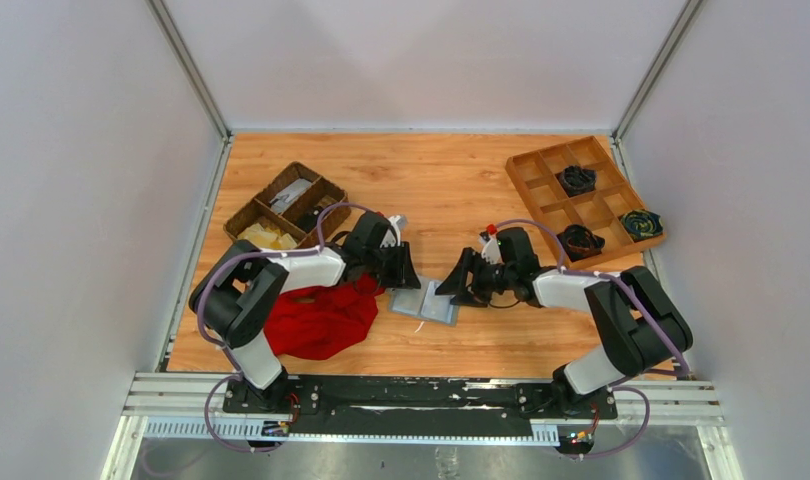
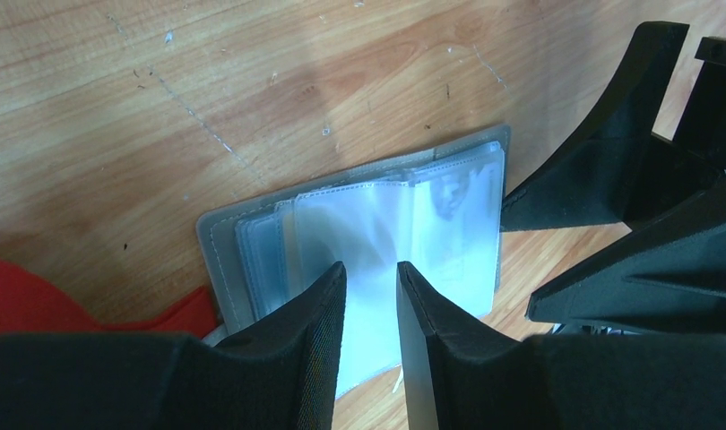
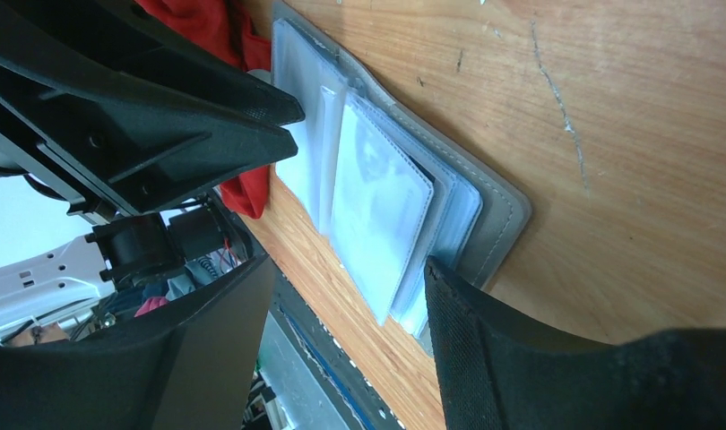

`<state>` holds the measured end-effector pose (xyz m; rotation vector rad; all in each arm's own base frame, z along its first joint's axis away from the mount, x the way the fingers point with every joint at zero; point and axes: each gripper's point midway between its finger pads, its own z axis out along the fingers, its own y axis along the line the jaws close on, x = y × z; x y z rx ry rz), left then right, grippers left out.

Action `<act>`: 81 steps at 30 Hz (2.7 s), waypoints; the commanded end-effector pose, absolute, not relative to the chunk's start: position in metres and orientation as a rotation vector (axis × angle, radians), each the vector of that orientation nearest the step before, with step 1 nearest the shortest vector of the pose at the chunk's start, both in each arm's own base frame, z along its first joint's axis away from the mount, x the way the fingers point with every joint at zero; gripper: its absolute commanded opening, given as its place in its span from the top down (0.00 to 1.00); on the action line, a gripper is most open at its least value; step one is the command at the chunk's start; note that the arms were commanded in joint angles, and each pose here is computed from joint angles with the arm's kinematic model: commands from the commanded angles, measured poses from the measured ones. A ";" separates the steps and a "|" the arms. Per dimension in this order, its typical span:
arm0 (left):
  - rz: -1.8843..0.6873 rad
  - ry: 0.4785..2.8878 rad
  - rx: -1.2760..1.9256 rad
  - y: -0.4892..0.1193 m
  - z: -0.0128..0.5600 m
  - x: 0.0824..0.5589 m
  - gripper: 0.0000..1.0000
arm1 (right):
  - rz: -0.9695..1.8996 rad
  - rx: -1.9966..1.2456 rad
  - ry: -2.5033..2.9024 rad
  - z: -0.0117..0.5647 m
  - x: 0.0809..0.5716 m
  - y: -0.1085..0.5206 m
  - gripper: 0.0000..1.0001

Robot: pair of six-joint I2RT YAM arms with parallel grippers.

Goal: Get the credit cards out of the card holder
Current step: Remove the credit card from the card holder.

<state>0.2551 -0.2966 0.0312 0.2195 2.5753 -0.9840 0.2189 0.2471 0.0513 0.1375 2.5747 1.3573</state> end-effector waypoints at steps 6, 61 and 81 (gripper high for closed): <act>-0.867 2.693 0.236 -0.281 -0.003 0.244 0.66 | 1.426 0.001 2.514 0.075 0.217 0.266 0.34; -1.102 2.739 0.257 -0.271 0.015 0.227 0.68 | 1.403 0.288 2.610 0.038 0.224 0.279 0.51; -1.074 2.770 0.246 -0.269 -0.002 0.227 0.69 | 1.469 0.399 2.528 0.040 0.232 0.263 1.00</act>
